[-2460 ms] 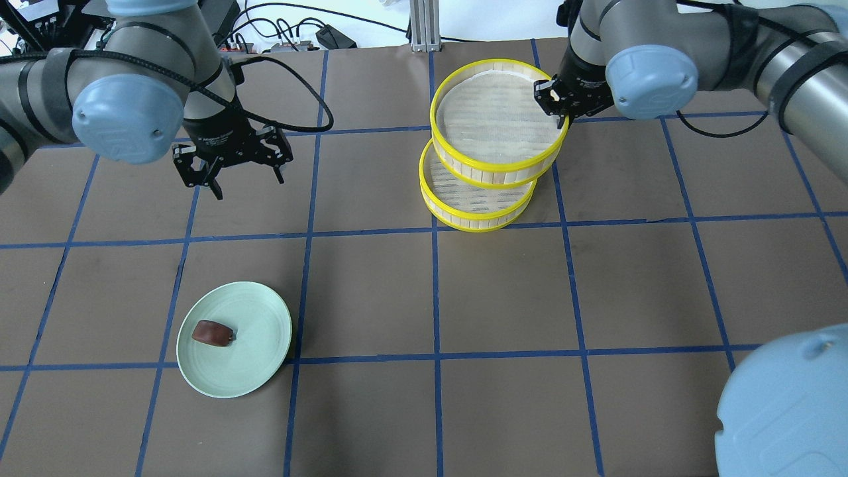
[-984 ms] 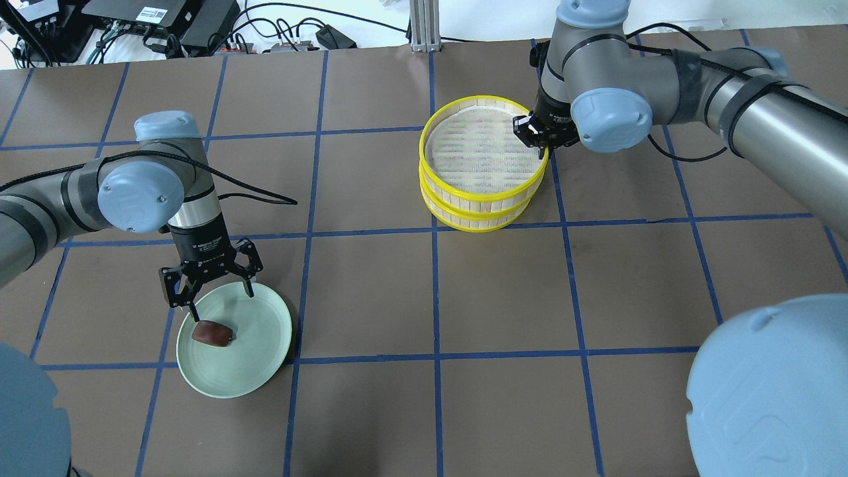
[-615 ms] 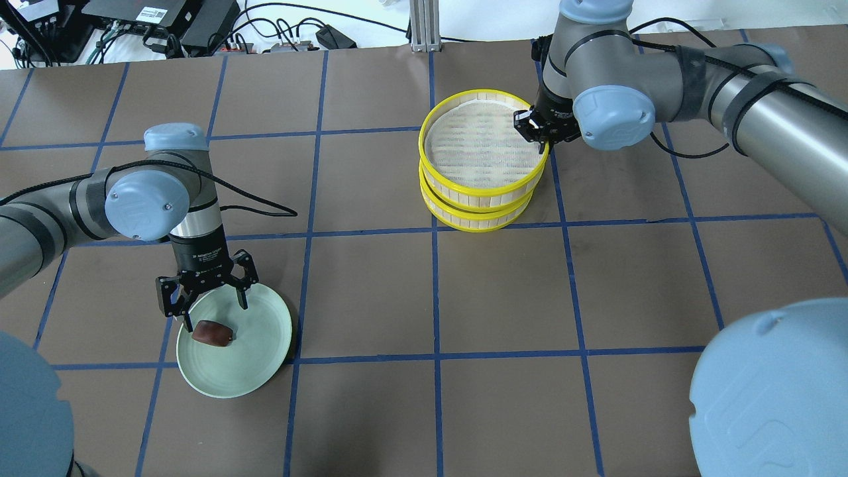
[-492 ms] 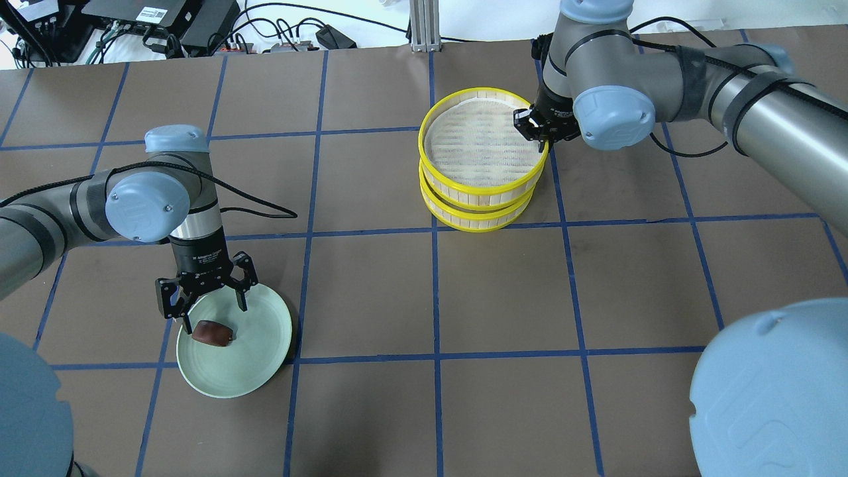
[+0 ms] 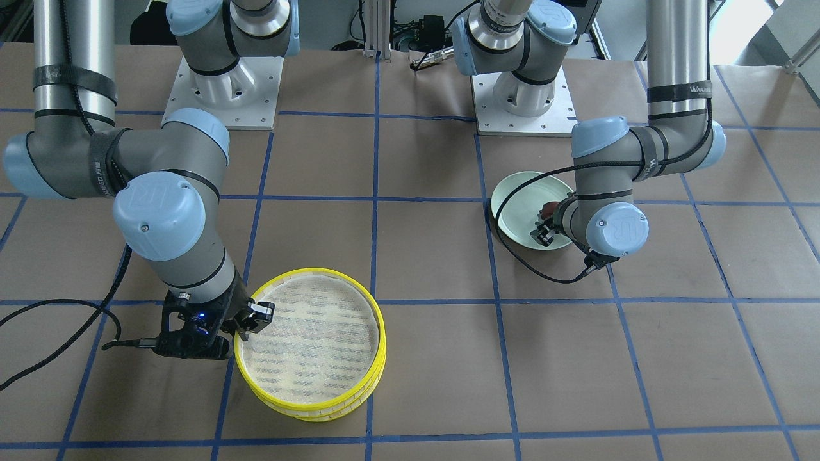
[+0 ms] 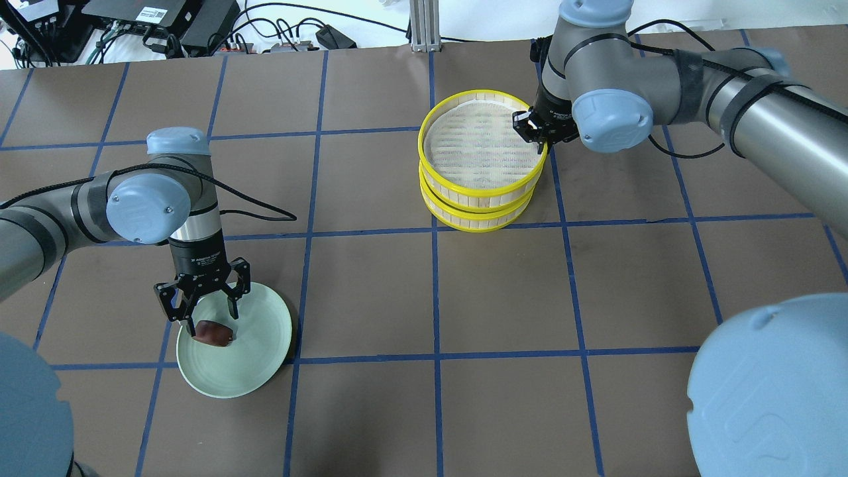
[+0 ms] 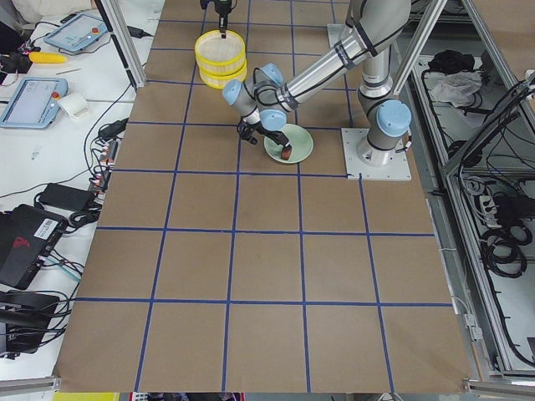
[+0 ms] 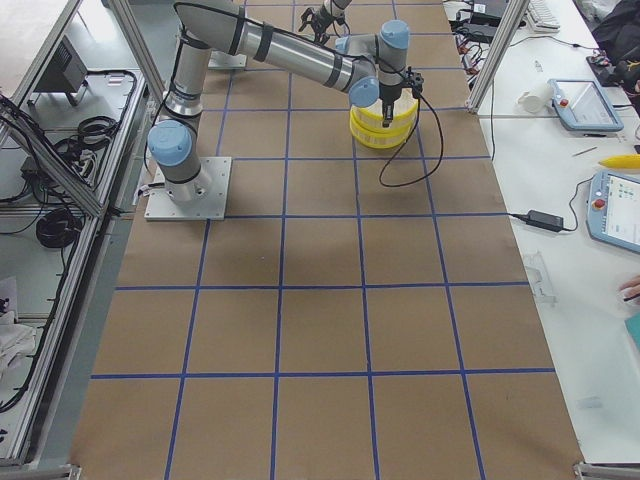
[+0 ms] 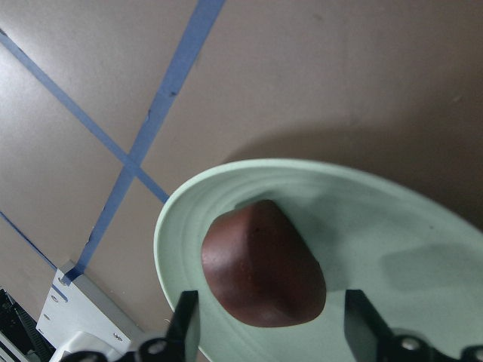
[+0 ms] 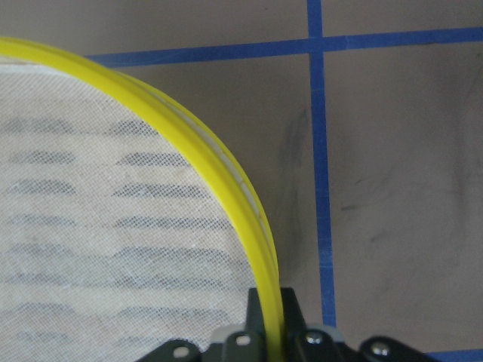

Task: Place buns in different layers of steamer
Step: 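Lower the left gripper over the brown bun on the plate and close it, then lift the brown bun with the left gripper and hold it beside the steamer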

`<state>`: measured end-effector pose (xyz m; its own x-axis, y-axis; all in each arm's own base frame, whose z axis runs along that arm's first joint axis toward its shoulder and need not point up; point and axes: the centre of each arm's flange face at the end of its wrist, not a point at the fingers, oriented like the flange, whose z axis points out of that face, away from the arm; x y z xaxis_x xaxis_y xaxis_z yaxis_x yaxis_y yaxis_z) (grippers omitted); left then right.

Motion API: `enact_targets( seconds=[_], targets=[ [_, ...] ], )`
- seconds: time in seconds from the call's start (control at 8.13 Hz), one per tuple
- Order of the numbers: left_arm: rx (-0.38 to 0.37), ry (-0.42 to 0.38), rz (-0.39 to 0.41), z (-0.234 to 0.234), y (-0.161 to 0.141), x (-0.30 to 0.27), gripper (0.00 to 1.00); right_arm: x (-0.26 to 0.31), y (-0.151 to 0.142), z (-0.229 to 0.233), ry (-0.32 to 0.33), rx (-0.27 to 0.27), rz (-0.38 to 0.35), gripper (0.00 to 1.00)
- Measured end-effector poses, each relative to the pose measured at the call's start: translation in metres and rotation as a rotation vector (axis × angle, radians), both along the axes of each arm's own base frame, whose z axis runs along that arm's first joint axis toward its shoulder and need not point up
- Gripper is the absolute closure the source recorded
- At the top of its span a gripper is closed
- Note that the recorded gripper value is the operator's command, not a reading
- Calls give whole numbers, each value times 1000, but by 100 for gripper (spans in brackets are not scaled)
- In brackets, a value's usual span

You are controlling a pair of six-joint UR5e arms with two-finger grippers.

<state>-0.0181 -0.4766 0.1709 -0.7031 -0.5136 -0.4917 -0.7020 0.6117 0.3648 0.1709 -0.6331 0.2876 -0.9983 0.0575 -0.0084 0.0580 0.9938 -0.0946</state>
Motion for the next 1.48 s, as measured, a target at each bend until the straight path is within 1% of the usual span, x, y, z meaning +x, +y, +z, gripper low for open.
enact_targets(
  seconds=[0.25, 0.37, 0.49, 0.61, 0.74, 0.86, 0.98, 1.11, 1.23, 1.48],
  targets=[
    [1, -13, -11, 1, -1, 2, 39, 0, 0, -2, 0, 3, 2, 100],
    [2, -18, -14, 1, -1, 2, 39, 0, 0, -2, -1, 3, 2, 98],
    [5, -19, -16, 0, -1, 3, 39, 0, 1, -4, -1, 6, 2, 94],
    [7, -20, -17, -1, -1, 3, 39, 0, 1, -5, -1, 8, 2, 93],
    [9, -25, -20, -2, -1, 4, 58, 0, 1, -5, -1, 9, 2, 93],
    [13, -28, -22, -4, -1, 4, 68, 0, 2, -6, -1, 11, 1, 94],
    [13, -27, -21, -5, -2, 4, 73, 0, 2, -7, -3, 12, 1, 93],
    [12, -26, -19, -7, -3, 4, 94, 1, 2, -7, -13, 12, 1, 93],
    [10, -24, -17, -8, -3, 4, 100, 2, 2, -7, -25, 8, 2, 91],
    [-11, -14, -7, -7, -9, 4, 100, 3, 2, -7, -33, 4, 4, 85]
  ],
)
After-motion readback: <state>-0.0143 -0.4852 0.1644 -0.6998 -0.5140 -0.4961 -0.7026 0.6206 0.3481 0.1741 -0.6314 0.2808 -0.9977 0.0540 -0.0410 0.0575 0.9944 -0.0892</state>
